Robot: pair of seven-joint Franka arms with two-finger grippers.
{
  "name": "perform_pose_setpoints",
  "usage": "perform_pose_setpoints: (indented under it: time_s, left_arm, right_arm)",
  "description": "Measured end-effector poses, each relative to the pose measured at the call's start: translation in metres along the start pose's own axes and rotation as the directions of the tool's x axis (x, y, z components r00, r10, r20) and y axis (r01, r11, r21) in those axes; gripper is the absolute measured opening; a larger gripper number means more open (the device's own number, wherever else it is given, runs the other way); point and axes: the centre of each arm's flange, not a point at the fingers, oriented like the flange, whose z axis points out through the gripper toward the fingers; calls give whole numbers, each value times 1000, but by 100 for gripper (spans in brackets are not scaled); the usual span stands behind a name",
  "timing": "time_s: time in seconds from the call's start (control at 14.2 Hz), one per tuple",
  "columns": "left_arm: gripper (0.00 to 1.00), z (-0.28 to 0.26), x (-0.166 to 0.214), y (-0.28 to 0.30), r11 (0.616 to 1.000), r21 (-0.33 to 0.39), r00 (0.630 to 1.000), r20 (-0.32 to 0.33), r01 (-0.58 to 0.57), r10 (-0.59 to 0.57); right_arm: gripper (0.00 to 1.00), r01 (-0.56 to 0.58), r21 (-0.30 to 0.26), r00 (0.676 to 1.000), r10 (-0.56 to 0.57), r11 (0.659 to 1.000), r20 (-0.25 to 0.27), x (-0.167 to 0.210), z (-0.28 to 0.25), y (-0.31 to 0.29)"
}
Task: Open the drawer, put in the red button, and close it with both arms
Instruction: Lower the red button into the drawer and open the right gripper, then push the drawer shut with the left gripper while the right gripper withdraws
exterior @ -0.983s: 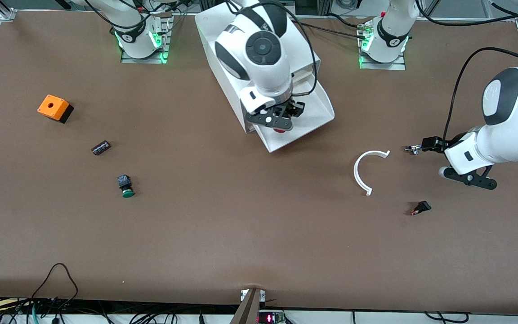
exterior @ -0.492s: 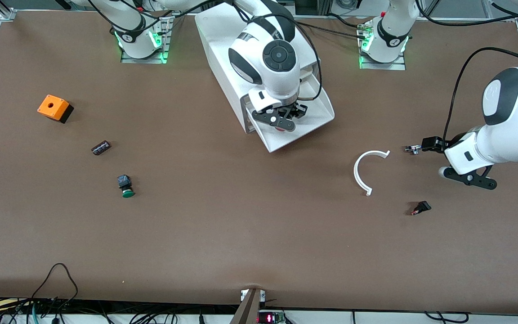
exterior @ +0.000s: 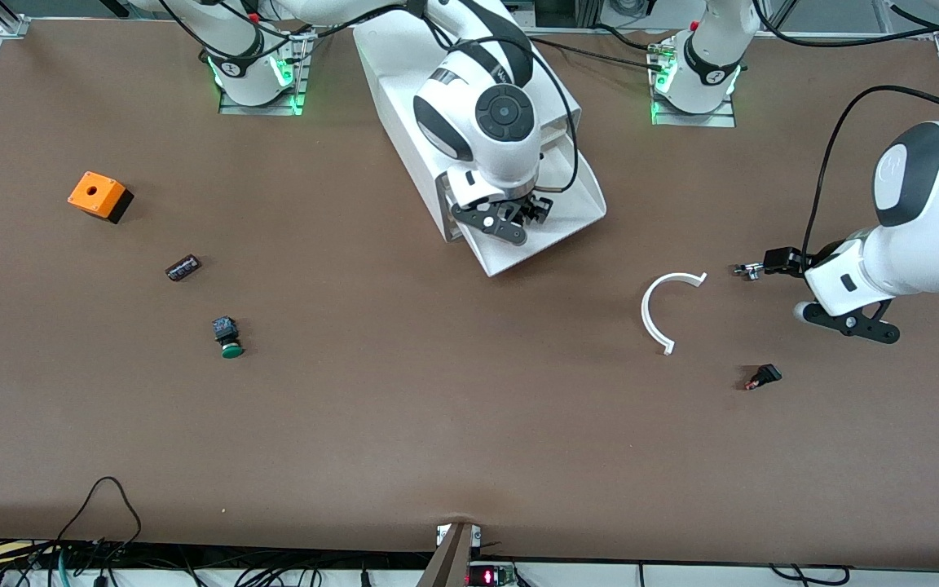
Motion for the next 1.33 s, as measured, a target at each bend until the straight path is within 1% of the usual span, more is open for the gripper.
perform_pose_setpoints:
  time_s: [0.07,0.14,0.21,0.28,0.42,0.56,0.77,0.98,1.19,1.26,1.33]
  left_arm:
    - [100,0,0,0,1000,0,1000,0,1,-1]
    - [100,1,0,0,1000,-8,1000,1,12,-12]
    - [100,4,1,0,998,-37,998,4,60,-60]
    - [100,8,3,1,987,-75,990,12,139,-139]
    - [100,15,9,12,948,-116,955,34,295,-293]
    - [100,19,23,41,898,-122,906,21,422,-422]
    - [100,36,38,110,817,-139,826,3,559,-564]
    - [100,60,40,178,755,-182,766,-11,630,-643]
    - [100,87,35,230,717,-229,732,-29,658,-681]
    - [100,97,31,247,712,-232,725,-40,662,-687]
    - [100,108,27,265,709,-220,716,-59,670,-696]
  right_arm:
    - [96,-10,13,1000,10,1000,-19,14,-11,2]
    - [100,-3,19,999,4,1000,-41,29,-25,5]
    - [100,21,17,998,-20,1000,-62,46,-41,11]
    - [100,55,14,995,-53,998,-80,63,-58,18]
    - [100,116,13,987,-114,993,-109,103,-101,40]
    - [100,158,14,981,-155,987,-120,148,-142,73]
    - [100,240,-7,965,-239,971,-111,201,-180,123]
    - [100,337,-39,938,-339,941,-77,239,-214,177]
    - [100,456,-31,887,-457,889,-61,280,-248,260]
    - [100,485,-30,872,-486,874,-57,287,-257,290]
    - [100,514,-30,856,-515,857,-55,291,-266,318]
